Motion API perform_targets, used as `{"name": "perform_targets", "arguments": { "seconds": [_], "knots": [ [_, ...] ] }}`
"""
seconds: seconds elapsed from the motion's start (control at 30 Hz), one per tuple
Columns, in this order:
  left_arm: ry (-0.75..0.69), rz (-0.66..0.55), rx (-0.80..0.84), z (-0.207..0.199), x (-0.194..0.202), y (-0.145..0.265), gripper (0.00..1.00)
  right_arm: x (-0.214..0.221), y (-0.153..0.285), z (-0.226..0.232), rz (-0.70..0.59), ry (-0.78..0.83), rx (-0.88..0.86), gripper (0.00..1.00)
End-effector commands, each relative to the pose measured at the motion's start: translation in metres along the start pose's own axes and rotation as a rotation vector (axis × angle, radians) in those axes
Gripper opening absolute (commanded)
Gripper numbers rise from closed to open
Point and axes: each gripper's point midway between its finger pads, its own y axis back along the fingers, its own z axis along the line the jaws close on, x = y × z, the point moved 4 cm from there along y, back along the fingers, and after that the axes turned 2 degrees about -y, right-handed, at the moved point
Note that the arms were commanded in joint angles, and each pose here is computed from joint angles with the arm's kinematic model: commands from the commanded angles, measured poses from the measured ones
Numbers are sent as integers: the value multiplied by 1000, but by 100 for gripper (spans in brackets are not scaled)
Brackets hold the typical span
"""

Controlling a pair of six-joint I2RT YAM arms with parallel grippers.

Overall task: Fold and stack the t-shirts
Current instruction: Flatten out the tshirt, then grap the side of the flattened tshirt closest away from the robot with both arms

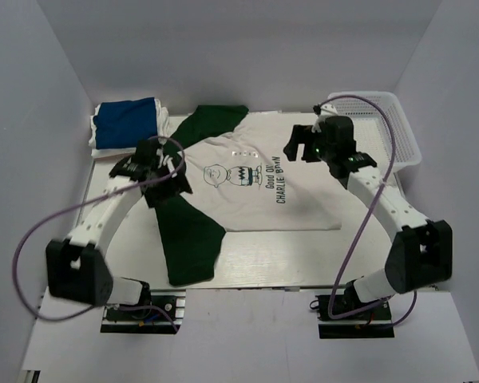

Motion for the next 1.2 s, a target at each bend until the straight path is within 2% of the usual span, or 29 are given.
{"name": "perform_targets", "arguments": {
  "seconds": [0.0,0.03,0.1,0.2,0.3,0.5,0.63,0.67,0.83,0.9,0.93,0.97,1.03,1.07,1.13,1.17],
  "knots": [
    [188,83,-59,29,69,22,99,41,9,-15,-11,-128,46,90],
    [218,117,-66,34,85,26,99,30,20,-15,-79,-130,49,90],
    [282,227,-71,44,126,38,99,50,23,-21,-50,-160,82,90],
    [338,379,-90,57,173,42,99,53,29,-26,-62,-182,123,90],
    [380,440,-106,68,202,40,99,63,31,-31,-33,-198,151,90],
    [398,454,-92,71,214,23,99,81,28,-35,23,-224,172,90],
    [406,489,-121,78,225,17,85,83,29,-39,27,-229,203,90],
    [406,491,-122,80,227,15,78,83,31,-43,32,-233,219,90],
    [421,483,-148,85,232,7,74,97,38,-47,71,-289,248,90],
    [417,471,-152,85,228,5,64,101,43,-46,78,-301,247,90],
    [421,443,-132,81,221,3,55,107,46,-48,90,-309,252,90],
    [418,435,-144,82,218,2,40,113,51,-50,111,-315,265,90],
    [412,405,-133,77,207,2,32,119,57,-55,130,-311,301,90],
    [411,397,-126,75,204,3,19,130,64,-58,176,-316,331,90],
    [403,401,-116,72,200,1,2,146,75,-68,224,-319,406,90],
    [405,407,-109,71,200,2,0,150,83,-69,225,-368,436,90]
  ]
}}
